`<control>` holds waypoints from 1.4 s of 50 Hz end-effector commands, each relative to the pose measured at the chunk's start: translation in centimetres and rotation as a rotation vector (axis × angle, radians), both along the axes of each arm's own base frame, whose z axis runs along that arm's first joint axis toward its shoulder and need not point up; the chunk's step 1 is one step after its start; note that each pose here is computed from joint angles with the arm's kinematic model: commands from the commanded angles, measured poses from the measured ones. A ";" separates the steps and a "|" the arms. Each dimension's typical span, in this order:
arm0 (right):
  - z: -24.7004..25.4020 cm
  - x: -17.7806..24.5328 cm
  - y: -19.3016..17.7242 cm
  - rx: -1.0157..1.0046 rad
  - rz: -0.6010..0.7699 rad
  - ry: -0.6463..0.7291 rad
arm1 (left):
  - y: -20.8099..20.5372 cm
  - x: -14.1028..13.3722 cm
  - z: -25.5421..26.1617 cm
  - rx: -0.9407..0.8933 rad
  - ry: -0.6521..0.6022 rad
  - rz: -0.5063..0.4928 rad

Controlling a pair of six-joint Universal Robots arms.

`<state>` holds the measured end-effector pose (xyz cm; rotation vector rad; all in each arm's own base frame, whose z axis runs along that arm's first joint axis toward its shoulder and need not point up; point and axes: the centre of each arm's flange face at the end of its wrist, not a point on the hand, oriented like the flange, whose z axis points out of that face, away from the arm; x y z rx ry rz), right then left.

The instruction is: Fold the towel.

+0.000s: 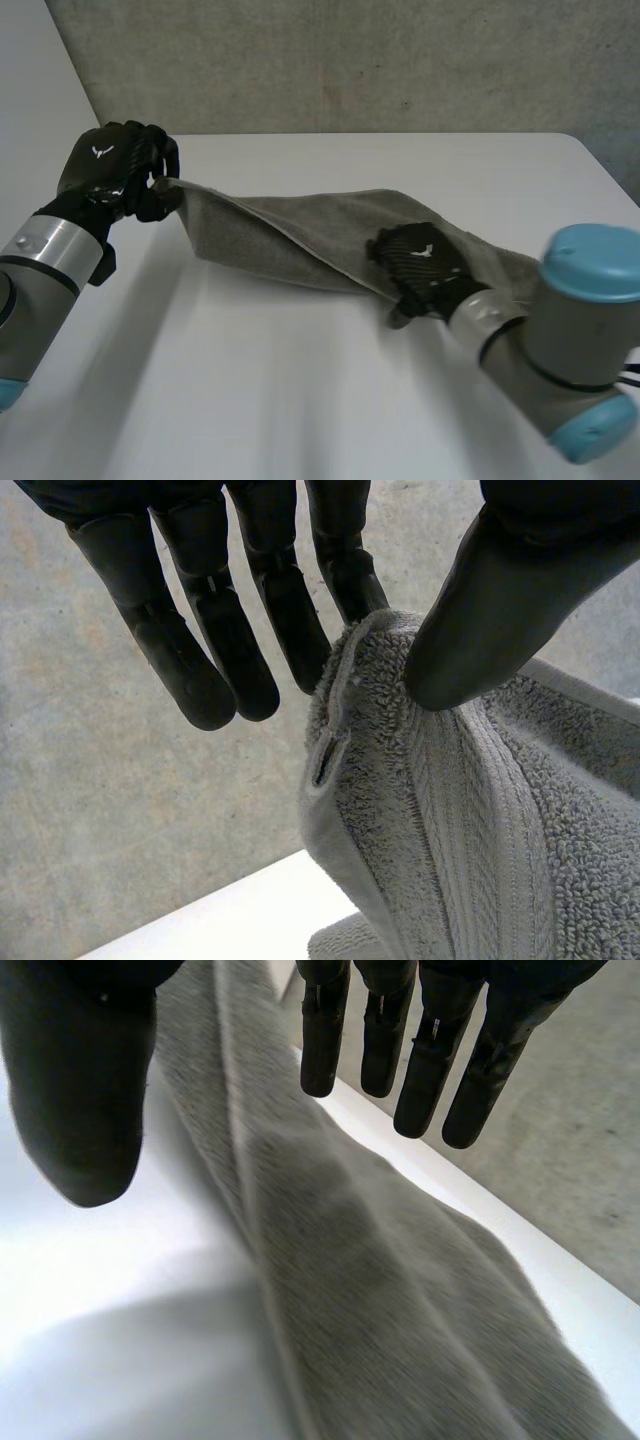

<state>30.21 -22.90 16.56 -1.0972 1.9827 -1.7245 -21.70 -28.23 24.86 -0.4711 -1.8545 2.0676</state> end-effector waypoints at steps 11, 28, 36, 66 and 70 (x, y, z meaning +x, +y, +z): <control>-5.2 3.7 -2.0 -0.020 -0.104 0.066 | 0.0 0.6 -1.1 0.045 0.008 0.019; -5.0 2.5 -3.6 -0.057 -0.155 0.050 | -1.0 2.0 -1.1 0.053 0.040 0.067; -5.5 2.5 -3.6 -0.045 -0.148 0.053 | -1.0 2.0 -1.2 0.061 0.049 0.069; -6.5 3.1 -4.7 -0.041 -0.157 0.045 | -0.8 2.1 -1.6 0.074 0.049 0.071; -6.3 3.3 -4.9 -0.049 -0.155 0.039 | -0.8 2.1 -1.6 0.074 0.049 0.071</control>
